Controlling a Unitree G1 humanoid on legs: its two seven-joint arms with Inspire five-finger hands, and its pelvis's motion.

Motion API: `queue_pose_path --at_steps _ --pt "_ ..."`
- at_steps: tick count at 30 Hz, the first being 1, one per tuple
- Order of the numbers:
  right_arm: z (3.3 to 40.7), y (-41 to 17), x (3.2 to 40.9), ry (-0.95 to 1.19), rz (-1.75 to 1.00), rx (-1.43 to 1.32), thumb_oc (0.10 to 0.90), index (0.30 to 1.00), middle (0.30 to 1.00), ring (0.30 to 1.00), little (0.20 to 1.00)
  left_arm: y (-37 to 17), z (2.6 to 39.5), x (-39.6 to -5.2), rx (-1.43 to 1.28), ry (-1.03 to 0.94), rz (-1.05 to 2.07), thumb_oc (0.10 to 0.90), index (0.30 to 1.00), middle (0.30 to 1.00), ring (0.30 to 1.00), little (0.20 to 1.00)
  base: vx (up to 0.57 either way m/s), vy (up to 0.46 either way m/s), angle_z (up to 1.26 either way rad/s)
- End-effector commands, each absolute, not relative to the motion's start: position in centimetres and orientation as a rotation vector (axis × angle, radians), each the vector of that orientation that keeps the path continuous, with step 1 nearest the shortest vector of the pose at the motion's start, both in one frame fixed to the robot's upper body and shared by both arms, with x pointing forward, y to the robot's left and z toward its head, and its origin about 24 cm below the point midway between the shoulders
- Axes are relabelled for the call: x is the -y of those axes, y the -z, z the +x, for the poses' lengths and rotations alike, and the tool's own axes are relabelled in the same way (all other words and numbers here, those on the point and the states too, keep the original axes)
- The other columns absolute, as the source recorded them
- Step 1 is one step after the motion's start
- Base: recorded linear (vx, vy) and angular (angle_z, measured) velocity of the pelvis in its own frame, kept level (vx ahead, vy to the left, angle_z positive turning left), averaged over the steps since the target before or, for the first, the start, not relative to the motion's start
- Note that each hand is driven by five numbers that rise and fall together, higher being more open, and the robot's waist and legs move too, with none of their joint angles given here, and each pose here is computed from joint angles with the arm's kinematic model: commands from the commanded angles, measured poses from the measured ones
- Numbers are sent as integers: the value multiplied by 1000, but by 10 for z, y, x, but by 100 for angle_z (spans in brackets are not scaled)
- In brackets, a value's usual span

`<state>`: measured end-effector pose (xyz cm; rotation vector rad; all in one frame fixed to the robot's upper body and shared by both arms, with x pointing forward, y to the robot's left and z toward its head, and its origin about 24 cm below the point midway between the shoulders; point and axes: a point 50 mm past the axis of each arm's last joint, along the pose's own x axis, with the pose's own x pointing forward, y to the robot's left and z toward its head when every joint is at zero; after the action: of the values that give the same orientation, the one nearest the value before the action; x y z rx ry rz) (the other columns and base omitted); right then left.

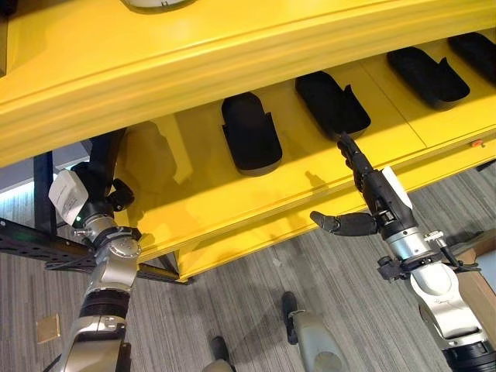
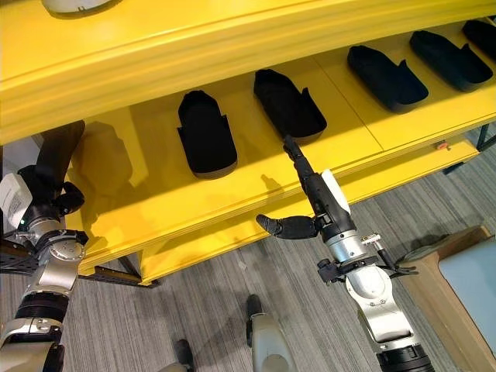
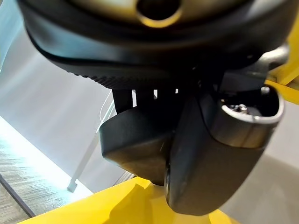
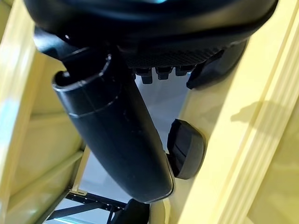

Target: Move parts from the plastic box to the shelf.

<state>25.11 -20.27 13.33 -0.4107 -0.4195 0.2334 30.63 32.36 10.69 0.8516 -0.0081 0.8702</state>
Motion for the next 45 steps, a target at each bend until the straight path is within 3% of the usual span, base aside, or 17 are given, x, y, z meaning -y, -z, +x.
queue_pose_path --at_steps 1,26,27,28,45 --pt "239 -182 197 -227 -375 691 900 1000 1000 1000 1000 -168 312 -336 251 -990 902 400 300 300 300 300 0 0 0" --pt "236 -179 198 -238 -337 679 900 1000 1000 1000 1000 -155 328 -323 148 -785 1113 400 300 300 300 300 0 0 0" --pt "236 -178 198 -244 -333 676 900 1000 1000 1000 1000 -143 328 -328 76 -764 1128 769 816 816 816 816 0 0 0" --pt "236 -178 197 -247 -330 677 900 1000 1000 1000 1000 -142 330 -327 71 -751 1137 900 1000 1000 1000 1000 0 0 0" --pt "238 -173 202 -238 -317 648 900 1000 1000 1000 1000 -157 355 -306 59 -499 1392 900 1000 1000 1000 1000 0 -2 0"
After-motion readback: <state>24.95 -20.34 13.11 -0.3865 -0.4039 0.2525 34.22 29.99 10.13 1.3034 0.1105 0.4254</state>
